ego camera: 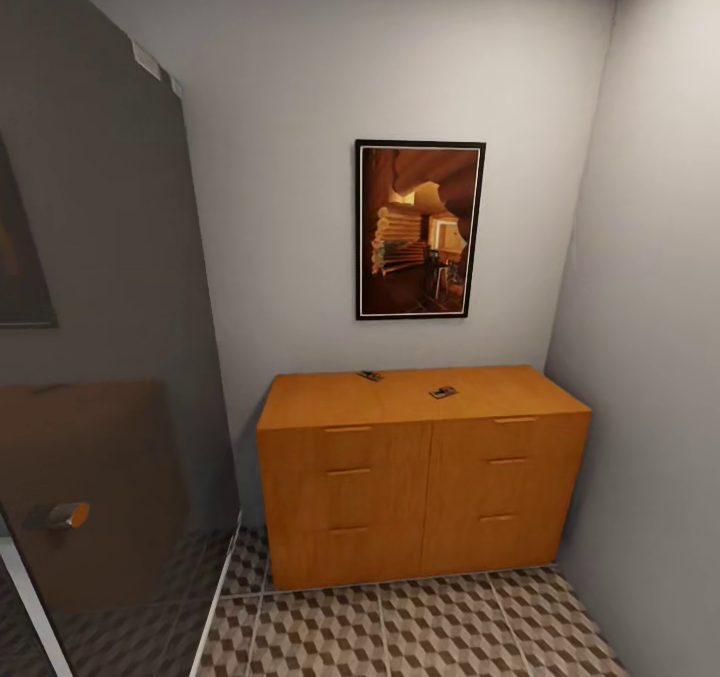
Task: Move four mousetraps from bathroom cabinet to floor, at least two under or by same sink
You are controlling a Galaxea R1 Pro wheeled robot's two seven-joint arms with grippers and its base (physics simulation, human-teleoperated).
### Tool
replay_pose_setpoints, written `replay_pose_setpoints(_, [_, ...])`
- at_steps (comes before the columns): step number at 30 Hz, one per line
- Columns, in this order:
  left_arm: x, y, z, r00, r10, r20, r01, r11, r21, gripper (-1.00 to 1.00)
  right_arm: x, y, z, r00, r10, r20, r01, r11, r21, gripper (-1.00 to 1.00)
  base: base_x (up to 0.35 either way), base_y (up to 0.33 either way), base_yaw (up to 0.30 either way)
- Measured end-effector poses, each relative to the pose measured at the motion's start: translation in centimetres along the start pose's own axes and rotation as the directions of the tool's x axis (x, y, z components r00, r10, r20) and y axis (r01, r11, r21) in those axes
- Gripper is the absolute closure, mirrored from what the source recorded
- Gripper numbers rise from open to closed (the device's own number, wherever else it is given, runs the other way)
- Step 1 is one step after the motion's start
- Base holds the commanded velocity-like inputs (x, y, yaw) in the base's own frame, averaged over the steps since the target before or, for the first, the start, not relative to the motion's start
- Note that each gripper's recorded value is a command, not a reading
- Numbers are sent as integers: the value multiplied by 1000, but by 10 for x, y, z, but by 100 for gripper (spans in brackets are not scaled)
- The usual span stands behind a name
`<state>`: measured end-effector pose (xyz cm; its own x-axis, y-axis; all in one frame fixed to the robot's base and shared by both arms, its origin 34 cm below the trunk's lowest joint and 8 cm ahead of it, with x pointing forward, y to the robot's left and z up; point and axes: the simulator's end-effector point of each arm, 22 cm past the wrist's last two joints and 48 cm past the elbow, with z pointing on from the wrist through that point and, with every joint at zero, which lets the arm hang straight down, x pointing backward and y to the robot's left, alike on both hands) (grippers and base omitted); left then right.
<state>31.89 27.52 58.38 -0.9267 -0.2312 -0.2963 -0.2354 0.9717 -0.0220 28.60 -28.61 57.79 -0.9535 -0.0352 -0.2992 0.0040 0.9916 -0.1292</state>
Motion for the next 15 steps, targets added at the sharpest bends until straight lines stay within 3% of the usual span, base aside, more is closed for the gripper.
replay_pose_setpoints(15, [0, 0, 0, 1000, 1, 0, -1, 1000, 0, -100, -2, 1, 0, 1000, 5, 8, -5, 1000, 0, -100, 3, 1, -18])
